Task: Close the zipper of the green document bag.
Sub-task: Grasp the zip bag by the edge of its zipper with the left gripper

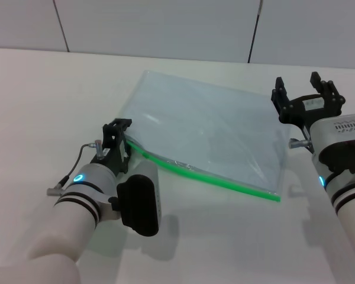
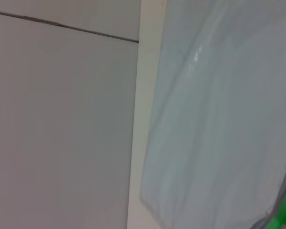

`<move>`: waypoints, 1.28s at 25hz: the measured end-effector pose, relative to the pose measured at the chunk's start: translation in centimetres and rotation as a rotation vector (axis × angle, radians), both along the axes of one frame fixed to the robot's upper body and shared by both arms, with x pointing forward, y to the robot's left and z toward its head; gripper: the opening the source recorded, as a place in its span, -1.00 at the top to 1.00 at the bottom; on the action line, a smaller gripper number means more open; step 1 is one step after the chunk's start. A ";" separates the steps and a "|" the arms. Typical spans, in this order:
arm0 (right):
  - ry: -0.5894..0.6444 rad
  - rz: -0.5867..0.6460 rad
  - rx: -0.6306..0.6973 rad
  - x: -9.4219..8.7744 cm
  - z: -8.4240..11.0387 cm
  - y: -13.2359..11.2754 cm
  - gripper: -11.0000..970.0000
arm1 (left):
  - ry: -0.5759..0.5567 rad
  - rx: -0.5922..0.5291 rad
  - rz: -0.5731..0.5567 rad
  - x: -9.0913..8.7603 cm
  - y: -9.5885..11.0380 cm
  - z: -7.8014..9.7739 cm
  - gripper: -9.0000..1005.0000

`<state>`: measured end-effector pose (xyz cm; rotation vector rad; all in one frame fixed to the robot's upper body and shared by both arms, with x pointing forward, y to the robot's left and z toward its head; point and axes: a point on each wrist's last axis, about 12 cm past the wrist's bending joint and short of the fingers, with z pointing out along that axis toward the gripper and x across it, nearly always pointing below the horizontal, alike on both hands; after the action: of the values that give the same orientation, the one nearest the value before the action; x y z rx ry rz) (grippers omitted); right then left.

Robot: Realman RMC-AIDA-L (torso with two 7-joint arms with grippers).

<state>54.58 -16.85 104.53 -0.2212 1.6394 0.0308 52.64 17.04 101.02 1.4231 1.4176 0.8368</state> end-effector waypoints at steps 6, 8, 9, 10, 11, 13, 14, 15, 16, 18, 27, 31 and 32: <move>-0.001 0.012 -0.006 -0.2 -0.1 0.2 -0.42 | 0.001 -0.005 -0.003 -0.1 -0.1 0.0 0.26; -0.005 0.014 -0.007 -0.3 -0.1 0.2 -0.42 | 0.001 -0.005 -0.004 -0.1 -0.2 0.0 0.37; -0.007 0.015 -0.008 -0.3 -0.1 0.2 -0.42 | 0.000 -0.004 -0.005 -0.1 -0.2 0.0 0.39; -0.007 0.016 -0.009 -0.4 -0.1 0.2 -0.42 | -0.002 -0.004 -0.006 -0.1 -0.2 0.1 0.40; -0.009 0.016 -0.009 -0.4 -0.1 0.2 -0.42 | -0.005 -0.002 -0.008 -0.1 -0.2 0.1 0.41; -0.011 0.014 -0.009 -0.4 -0.1 0.2 -0.42 | -0.014 0.002 -0.020 -0.2 -0.3 0.1 0.44; -0.011 0.014 -0.009 -0.4 -0.1 0.2 -0.42 | -0.016 0.003 -0.025 -0.2 -0.3 0.2 0.45; -0.011 0.013 -0.009 -0.4 -0.1 0.2 -0.42 | -0.020 0.003 -0.034 -0.4 -0.5 0.2 0.49; -0.011 0.012 -0.009 -0.4 -0.1 0.1 -0.42 | -0.022 0.001 -0.040 -0.5 -0.6 0.2 0.54; -0.009 0.010 -0.008 -0.4 -0.1 0.1 -0.42 | -0.026 -0.005 -0.049 -0.6 -0.9 0.3 0.63; 0.002 0.062 -0.031 -1.4 -0.7 0.6 -0.41 | -0.031 -0.057 -0.038 -0.7 -1.1 0.5 0.86; 0.000 0.093 -0.059 -1.9 -0.8 1.0 -0.41 | -0.060 -0.103 -0.018 -0.6 -1.0 1.0 0.87; -0.002 0.101 -0.071 -2.0 -0.8 1.1 -0.41 | -0.070 -0.113 -0.016 -0.6 -1.0 1.1 0.87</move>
<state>52.53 -15.73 103.73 -0.3585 1.6279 0.0495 52.06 16.06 102.14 1.3061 1.3772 0.7772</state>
